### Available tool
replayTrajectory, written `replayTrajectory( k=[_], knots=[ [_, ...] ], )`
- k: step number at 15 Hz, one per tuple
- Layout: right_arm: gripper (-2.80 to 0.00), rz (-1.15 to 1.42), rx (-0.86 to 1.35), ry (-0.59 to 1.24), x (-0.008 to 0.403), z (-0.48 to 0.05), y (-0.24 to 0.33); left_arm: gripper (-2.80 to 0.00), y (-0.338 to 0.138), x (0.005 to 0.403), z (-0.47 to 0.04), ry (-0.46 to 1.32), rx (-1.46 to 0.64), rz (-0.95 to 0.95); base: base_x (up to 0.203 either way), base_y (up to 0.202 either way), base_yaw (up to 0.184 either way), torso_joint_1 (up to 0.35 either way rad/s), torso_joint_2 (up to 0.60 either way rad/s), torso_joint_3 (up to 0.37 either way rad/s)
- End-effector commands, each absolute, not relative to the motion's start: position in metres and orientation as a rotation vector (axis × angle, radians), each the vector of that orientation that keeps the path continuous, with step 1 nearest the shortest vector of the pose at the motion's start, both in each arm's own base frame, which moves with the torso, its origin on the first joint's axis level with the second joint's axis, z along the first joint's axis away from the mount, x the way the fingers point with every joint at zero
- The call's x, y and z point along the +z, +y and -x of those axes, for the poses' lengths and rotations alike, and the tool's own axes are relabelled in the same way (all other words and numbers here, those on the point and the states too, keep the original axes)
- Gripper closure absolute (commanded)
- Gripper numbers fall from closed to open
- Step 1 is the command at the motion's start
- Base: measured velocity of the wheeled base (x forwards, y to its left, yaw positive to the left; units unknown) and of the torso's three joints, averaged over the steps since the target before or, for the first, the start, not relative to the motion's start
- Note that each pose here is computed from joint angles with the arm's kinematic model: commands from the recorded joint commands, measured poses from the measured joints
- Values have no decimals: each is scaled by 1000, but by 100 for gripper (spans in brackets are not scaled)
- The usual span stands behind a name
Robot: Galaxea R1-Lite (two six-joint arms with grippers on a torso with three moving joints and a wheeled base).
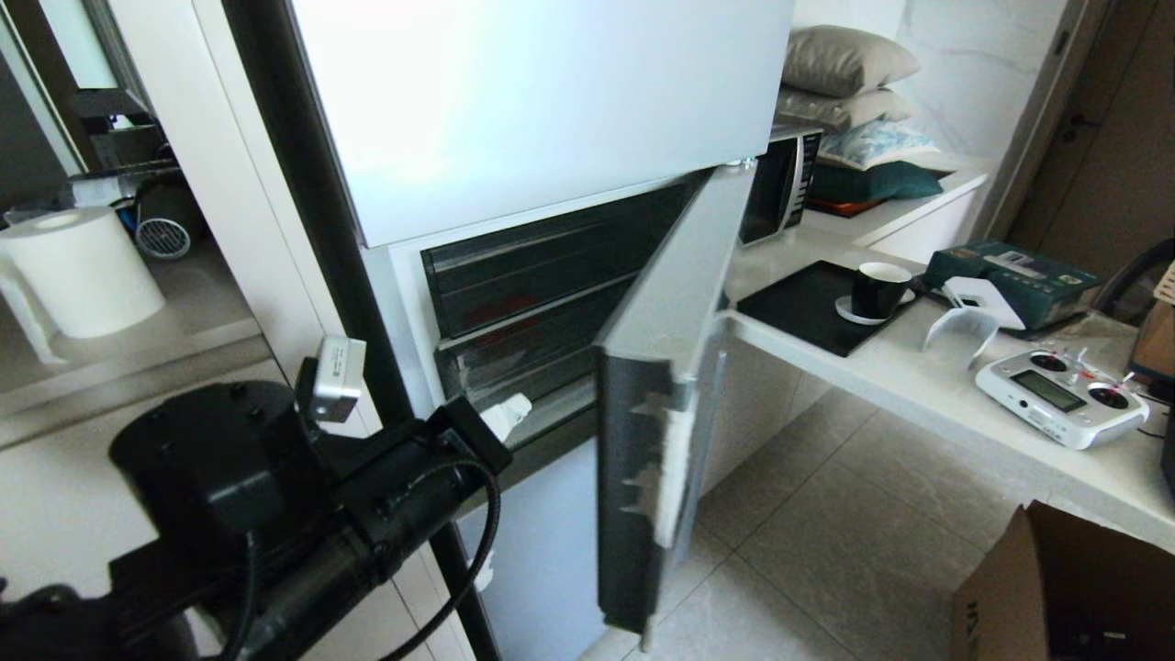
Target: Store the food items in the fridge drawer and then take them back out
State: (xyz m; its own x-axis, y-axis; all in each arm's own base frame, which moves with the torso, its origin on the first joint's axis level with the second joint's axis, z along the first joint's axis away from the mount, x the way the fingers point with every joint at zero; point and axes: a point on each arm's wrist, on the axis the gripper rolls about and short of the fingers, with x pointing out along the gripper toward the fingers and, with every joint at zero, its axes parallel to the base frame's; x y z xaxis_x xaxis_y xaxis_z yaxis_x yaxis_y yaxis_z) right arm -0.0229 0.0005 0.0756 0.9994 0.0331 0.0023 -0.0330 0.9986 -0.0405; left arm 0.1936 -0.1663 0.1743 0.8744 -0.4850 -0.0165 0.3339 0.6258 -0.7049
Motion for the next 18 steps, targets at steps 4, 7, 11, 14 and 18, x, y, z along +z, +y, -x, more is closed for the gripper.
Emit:
replayTrajectory(
  k=[4, 7, 11, 14, 18],
  knots=[
    [0, 41, 34, -4, 76, 23, 1, 0, -115, 179, -205, 133, -350, 762, 0, 0, 0, 0, 0, 0],
    [0, 41, 33, -4, 76, 23, 1, 0, -93, 214, -199, -46, -324, 586, 0, 0, 0, 0, 0, 0],
    [0, 41, 34, -4, 76, 23, 1, 0, -74, 287, -187, -253, -304, 360, 0, 0, 0, 0, 0, 0],
    [0, 41, 34, -4, 76, 23, 1, 0, -60, 328, -151, -223, -371, 250, 0, 0, 0, 0, 0, 0],
    [0, 41, 34, -4, 76, 23, 1, 0, -31, 324, -80, -97, -357, 41, 0, 0, 0, 0, 0, 0]
  ],
)
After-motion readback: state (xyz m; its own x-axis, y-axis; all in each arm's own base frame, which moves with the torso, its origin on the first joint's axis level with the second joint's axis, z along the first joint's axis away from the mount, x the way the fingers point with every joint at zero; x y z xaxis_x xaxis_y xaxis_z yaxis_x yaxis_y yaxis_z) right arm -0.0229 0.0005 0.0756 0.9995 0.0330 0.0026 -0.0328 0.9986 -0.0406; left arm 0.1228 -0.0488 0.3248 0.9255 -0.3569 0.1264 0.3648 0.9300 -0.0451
